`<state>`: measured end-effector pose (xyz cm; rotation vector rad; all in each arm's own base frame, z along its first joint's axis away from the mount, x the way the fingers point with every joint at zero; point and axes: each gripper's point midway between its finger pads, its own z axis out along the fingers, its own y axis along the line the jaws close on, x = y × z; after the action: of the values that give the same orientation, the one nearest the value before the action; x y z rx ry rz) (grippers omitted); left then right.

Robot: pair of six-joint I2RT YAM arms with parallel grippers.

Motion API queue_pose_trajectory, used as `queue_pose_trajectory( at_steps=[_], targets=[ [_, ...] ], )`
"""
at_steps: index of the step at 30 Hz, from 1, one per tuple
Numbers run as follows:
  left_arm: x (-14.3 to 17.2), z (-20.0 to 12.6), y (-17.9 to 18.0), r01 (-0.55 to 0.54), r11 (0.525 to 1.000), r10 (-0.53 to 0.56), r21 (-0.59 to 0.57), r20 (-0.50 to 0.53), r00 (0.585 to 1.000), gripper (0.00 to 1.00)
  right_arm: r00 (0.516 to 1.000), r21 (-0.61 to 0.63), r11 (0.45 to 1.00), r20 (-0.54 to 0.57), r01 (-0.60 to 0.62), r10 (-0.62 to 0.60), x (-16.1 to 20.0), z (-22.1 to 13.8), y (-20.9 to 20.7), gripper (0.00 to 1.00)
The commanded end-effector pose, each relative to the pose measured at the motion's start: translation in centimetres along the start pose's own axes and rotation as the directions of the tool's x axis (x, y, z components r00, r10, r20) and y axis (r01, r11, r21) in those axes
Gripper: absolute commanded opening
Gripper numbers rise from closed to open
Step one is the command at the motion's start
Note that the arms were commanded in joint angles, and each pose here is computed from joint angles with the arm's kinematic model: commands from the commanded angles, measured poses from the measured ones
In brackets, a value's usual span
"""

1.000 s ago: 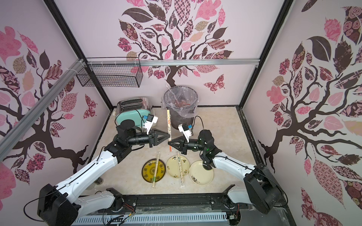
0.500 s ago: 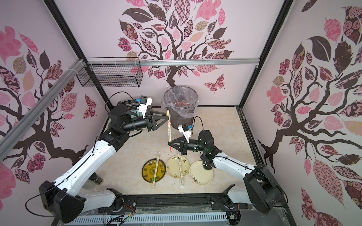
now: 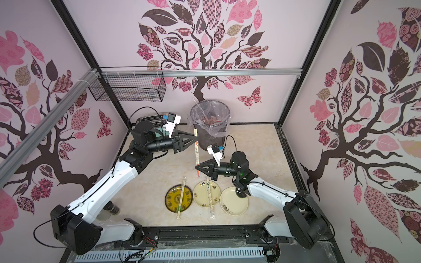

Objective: Remove the packaging of disposable chopsticks
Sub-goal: Remove the packet bag from the disposable chopsticks.

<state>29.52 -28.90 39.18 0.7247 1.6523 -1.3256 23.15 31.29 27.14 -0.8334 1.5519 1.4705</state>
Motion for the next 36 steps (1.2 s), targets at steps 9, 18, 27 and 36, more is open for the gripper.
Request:
queue_pose_trajectory(
  at_steps=[9,18,27,36],
  targets=[
    [2.6,1.2,0.0,0.025,0.998,-0.021,0.056,-0.059,0.998,0.00,0.998,-0.012,0.999,0.038,0.053,-0.052,-2.0,0.0,0.9,0.00],
    [5.8,1.1,-0.4,0.071,0.995,-0.064,0.069,-0.106,0.992,0.04,0.993,0.002,0.996,0.073,0.092,-0.092,-4.2,0.1,1.3,0.00],
    [9.1,0.2,-0.1,0.134,0.990,-0.127,0.045,-0.134,0.983,0.11,0.986,-0.009,0.991,0.106,0.131,-0.129,-6.6,0.2,2.0,0.00],
    [10.6,0.0,-0.4,0.172,0.984,-0.164,0.053,-0.134,0.977,0.12,0.983,-0.021,0.989,0.123,0.143,-0.140,-7.8,0.5,2.4,0.00]
  ],
)
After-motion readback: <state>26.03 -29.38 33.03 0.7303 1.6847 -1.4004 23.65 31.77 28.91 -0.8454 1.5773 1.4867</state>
